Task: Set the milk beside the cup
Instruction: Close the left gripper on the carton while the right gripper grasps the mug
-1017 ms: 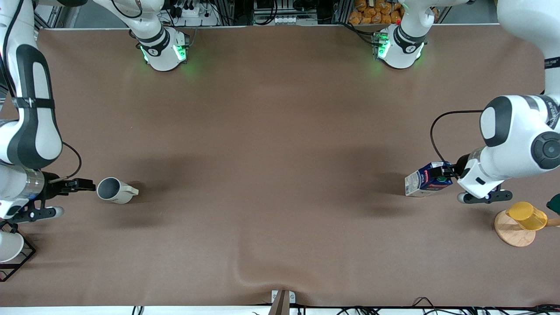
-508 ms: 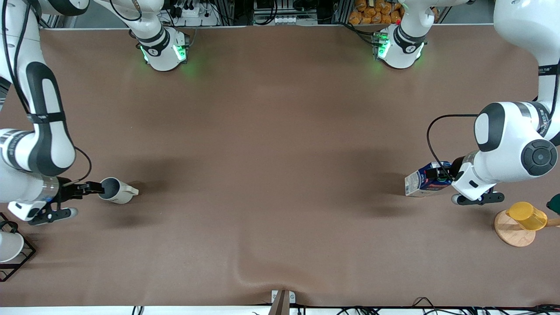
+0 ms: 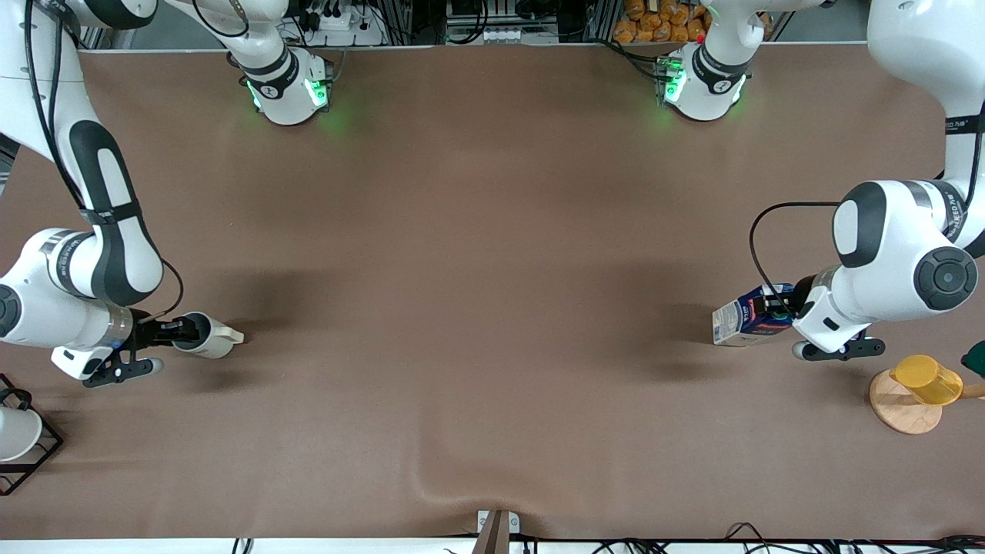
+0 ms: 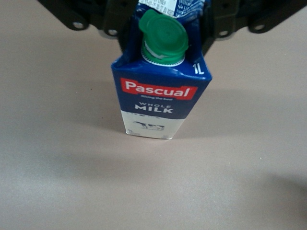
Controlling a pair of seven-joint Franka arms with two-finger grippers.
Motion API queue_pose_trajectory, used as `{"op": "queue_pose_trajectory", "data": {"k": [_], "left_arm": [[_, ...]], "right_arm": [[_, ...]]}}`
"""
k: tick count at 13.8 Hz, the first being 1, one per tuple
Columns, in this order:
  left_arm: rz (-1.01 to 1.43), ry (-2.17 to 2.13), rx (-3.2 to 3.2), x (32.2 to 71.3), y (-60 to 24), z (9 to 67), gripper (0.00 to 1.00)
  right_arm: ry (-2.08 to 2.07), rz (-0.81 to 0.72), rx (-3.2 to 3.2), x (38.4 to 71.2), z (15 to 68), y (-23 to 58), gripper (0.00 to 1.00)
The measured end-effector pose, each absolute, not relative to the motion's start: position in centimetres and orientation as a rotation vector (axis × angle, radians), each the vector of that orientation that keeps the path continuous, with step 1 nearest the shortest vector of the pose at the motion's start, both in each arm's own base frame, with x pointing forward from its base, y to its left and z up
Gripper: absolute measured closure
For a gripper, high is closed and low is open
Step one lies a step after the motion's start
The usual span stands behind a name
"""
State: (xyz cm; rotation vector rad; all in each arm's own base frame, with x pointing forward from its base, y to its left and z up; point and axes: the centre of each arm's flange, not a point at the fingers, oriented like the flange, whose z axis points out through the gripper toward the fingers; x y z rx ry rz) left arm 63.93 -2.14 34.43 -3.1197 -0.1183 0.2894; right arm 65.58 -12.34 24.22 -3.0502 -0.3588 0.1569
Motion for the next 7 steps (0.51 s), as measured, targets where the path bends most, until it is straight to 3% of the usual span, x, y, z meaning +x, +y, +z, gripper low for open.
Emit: {"op": "queue_pose_trajectory", "data": {"k": [3, 7], "left_arm": [[0.285, -0.117, -3.120, 64.0, -2.2, 34.5, 0.48], [0.259, -0.112, -3.124, 64.4, -2.4, 35.3, 0.52]], "right_arm": [[-0.348, 0.160, -3.039, 65.8, 25.1, -12.3, 0.93], [-0.255, 0.242, -2.972, 67.0, 29.7, -9.9, 0.96]]}}
